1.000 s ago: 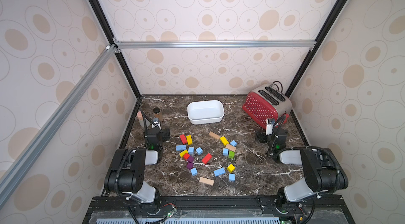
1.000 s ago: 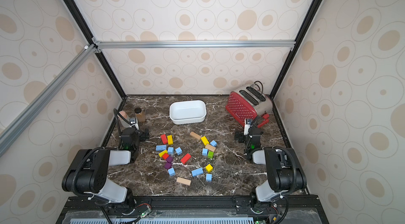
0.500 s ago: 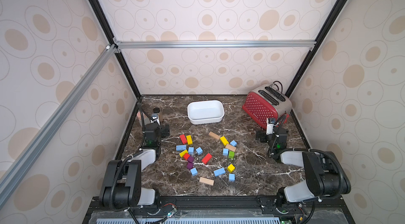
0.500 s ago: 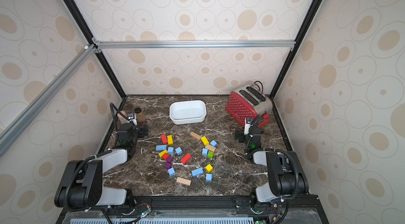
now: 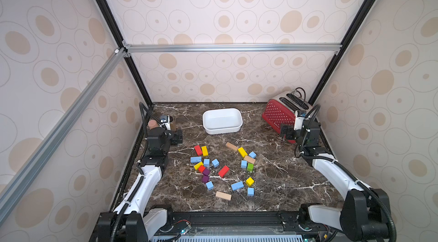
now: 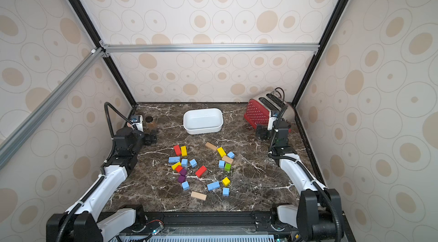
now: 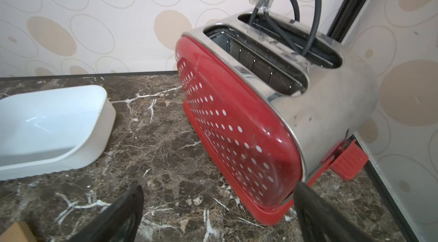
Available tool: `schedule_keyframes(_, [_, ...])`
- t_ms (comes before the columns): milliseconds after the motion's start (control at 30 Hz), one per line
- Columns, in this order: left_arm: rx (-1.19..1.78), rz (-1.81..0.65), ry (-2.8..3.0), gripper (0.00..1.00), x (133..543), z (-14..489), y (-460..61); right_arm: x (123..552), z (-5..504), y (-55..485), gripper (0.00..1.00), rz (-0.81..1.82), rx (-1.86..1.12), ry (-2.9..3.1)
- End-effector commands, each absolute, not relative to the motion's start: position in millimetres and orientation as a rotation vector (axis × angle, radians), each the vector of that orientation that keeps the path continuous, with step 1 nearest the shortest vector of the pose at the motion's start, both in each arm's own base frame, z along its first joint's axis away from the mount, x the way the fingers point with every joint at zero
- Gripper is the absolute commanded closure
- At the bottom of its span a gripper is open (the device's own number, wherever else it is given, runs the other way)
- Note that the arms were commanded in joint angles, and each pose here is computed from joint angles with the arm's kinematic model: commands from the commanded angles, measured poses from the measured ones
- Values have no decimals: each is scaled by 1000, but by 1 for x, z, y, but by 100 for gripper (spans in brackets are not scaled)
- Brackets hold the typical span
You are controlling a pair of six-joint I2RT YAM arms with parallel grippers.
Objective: Pick out the blue building blocks
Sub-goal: Pick up the building block from the center of the board.
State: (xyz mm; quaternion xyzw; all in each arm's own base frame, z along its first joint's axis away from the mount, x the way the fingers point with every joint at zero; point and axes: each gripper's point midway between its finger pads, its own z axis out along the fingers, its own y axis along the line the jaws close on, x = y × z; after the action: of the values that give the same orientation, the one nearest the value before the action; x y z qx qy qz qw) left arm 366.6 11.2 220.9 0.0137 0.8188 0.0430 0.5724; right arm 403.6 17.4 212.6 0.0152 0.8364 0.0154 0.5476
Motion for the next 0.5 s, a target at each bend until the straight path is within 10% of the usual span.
schedule_keyframes(0, [153,52,1947,0,355,232,-3,380,196,26,0,55,61,2166])
schedule_keyframes(467, [437,-148,2014,1,317,211,-66,330,179,93,0,176,-92,2501])
